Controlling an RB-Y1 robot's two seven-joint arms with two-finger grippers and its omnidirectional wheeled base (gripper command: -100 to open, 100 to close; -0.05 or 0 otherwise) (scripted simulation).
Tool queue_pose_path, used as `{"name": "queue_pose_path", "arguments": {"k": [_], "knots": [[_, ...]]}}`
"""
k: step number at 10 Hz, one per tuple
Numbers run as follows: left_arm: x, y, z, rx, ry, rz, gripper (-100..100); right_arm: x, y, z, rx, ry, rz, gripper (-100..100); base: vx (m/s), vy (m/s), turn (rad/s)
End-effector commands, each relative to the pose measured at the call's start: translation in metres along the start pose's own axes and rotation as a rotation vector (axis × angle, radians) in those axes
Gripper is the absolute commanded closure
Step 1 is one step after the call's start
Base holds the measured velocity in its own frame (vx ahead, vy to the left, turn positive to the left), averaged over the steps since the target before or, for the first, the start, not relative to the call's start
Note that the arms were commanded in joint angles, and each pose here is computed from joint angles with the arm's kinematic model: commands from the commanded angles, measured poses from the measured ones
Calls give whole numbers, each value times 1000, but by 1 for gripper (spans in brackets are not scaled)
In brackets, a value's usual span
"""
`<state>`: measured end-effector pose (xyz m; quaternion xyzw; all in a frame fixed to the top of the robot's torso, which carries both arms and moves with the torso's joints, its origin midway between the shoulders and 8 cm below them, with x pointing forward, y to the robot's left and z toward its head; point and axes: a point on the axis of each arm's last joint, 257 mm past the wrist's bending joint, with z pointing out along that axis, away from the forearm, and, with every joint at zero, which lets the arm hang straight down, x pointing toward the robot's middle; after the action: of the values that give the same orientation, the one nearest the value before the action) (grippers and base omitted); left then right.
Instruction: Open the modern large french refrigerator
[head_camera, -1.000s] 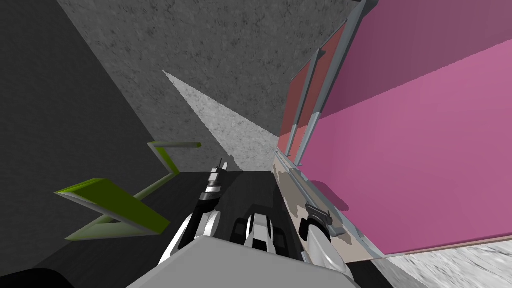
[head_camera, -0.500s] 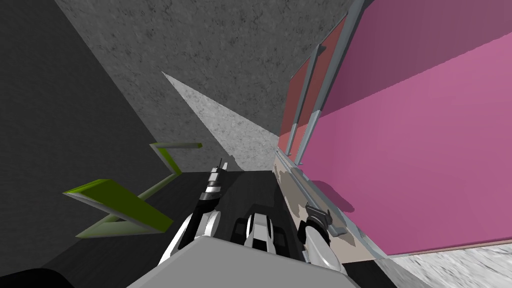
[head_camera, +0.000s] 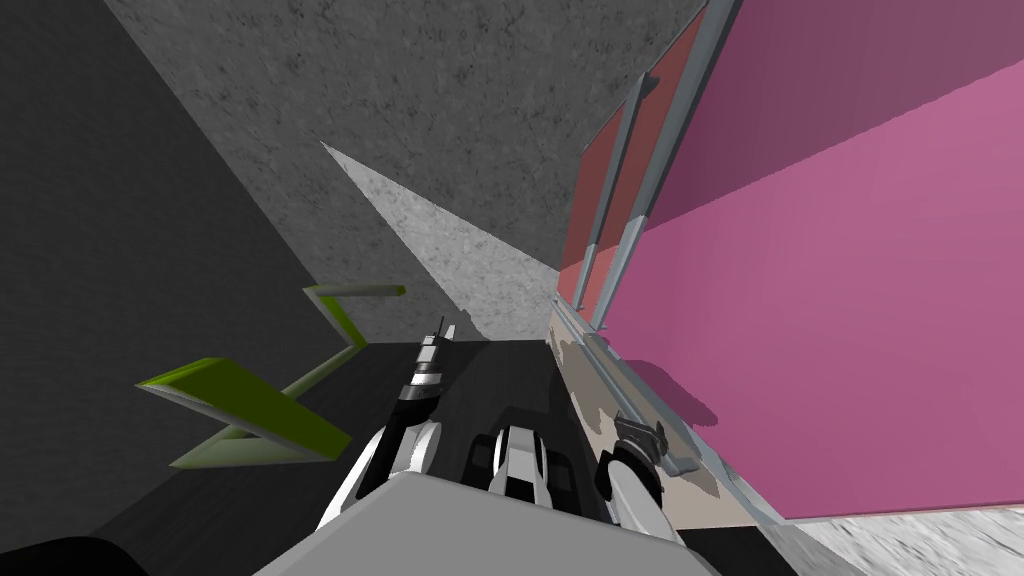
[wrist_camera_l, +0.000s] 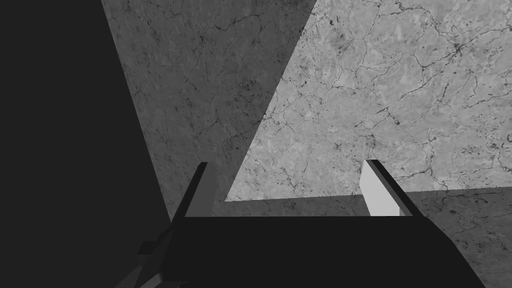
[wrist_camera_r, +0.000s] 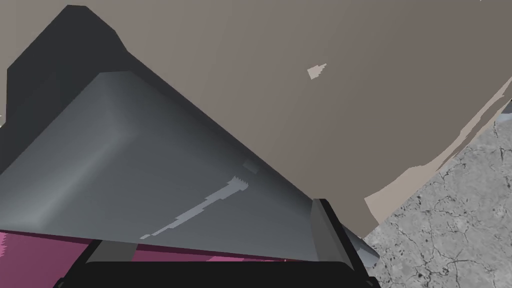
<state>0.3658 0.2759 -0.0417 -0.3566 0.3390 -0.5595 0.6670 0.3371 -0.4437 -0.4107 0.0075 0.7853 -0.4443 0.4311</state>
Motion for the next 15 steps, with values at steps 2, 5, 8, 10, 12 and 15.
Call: {"name": "queue_pose_path", "arguments": {"k": [2,5,8,10,12,15], "knots": [[0,0,0,0,0,0,0,25,-10,-7,39,7,-112,-100,-14,2,6],[0,0,0,0,0,0,0,28,-13,-14,68,-23,-222,-100,-22,-8,0],[0,0,0,0,0,0,0,32,-16,-21,94,-55,-332,-100,-11,-10,-8],[0,0,0,0,0,0,0,34,-16,-27,109,-78,-404,-100,-30,-31,-9],[0,0,0,0,0,0,0,36,-16,-32,123,-101,-475,-100,-15,-11,13],[0,0,0,0,0,0,0,38,-16,-41,141,-138,-573,-100,-9,-3,9]]}}
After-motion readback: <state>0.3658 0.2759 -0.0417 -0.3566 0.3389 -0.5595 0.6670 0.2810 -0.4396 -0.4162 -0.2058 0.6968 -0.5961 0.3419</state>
